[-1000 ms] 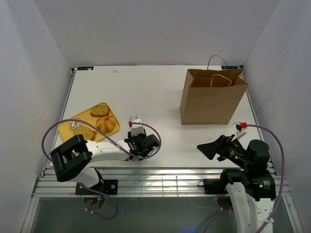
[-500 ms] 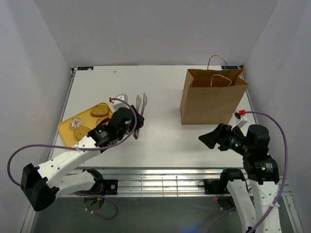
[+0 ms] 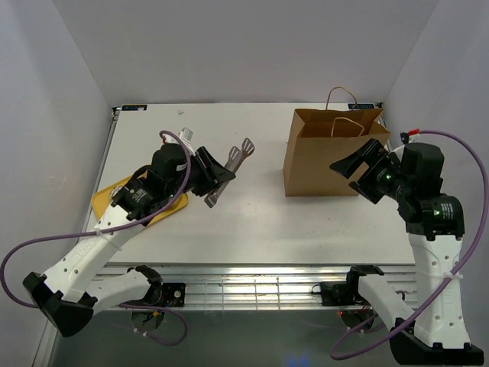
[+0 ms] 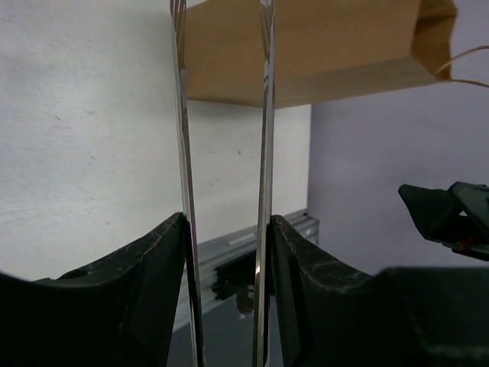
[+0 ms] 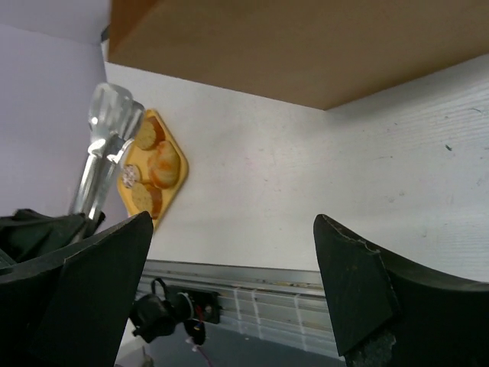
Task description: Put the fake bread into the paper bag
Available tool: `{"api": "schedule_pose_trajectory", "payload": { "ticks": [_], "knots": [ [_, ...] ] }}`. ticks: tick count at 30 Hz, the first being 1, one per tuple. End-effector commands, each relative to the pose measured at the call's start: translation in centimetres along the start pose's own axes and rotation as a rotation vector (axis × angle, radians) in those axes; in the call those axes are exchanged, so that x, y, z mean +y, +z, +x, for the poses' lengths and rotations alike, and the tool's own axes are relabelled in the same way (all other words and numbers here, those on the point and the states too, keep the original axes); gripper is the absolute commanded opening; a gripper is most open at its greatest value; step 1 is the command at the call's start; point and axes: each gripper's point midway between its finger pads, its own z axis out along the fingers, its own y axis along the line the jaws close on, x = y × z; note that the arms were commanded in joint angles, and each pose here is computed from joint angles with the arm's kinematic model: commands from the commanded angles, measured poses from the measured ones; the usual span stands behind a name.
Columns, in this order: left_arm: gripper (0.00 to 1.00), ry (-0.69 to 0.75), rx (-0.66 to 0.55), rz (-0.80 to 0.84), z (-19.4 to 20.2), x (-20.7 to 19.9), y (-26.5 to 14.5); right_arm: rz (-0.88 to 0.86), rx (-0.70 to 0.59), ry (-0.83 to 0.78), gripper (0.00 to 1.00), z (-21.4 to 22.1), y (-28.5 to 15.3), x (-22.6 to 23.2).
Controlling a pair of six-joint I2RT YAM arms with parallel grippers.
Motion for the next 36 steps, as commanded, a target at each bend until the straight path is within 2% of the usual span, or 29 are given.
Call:
{"api": "schedule_pose_trajectory", "payload": {
  "ticks": [1,3,6,8,12,14,17,22,36],
  "knots": [
    [0.56,-0.135,0.100,0.086,0.6,-3.2,-3.6,0.027,-0.017,0.133,0.92,-2.2,-1.5,2.4],
    [0.56,-0.164,0.100,0.097,0.4,-3.6,-5.1,0.029,-0.036,0.154,0.92,-3.5,-2.3,3.6],
    [0.56,-0.182,0.092,0.130,0.3,-4.0,-6.8,-0.020,-0.188,0.162,0.93,-6.7,-3.7,5.5],
    [0.56,-0.197,0.107,0.137,0.7,-3.9,-7.3,-0.087,-0.243,0.132,0.95,-8.1,-3.9,6.9],
    [0.56,-0.213,0.137,0.148,1.3,-4.0,-8.6,-0.142,-0.134,0.144,1.00,-8.1,-0.8,8.1],
    [0.56,-0.203,0.134,0.168,1.0,-4.7,-9.3,-0.183,-0.112,0.156,0.93,-7.7,0.4,8.2],
    [0.56,-0.196,0.125,0.168,0.6,-5.0,-9.3,-0.259,-0.215,0.080,0.86,-9.0,0.3,8.9],
    [0.56,-0.206,0.139,0.218,0.3,-6.5,-9.3,-0.282,-0.246,0.028,0.86,-9.7,2.1,8.6],
    [0.56,-0.213,0.135,0.265,-0.8,-8.6,-9.8,-0.321,-0.444,0.101,0.81,-13.1,2.3,9.3]
  ]
}}
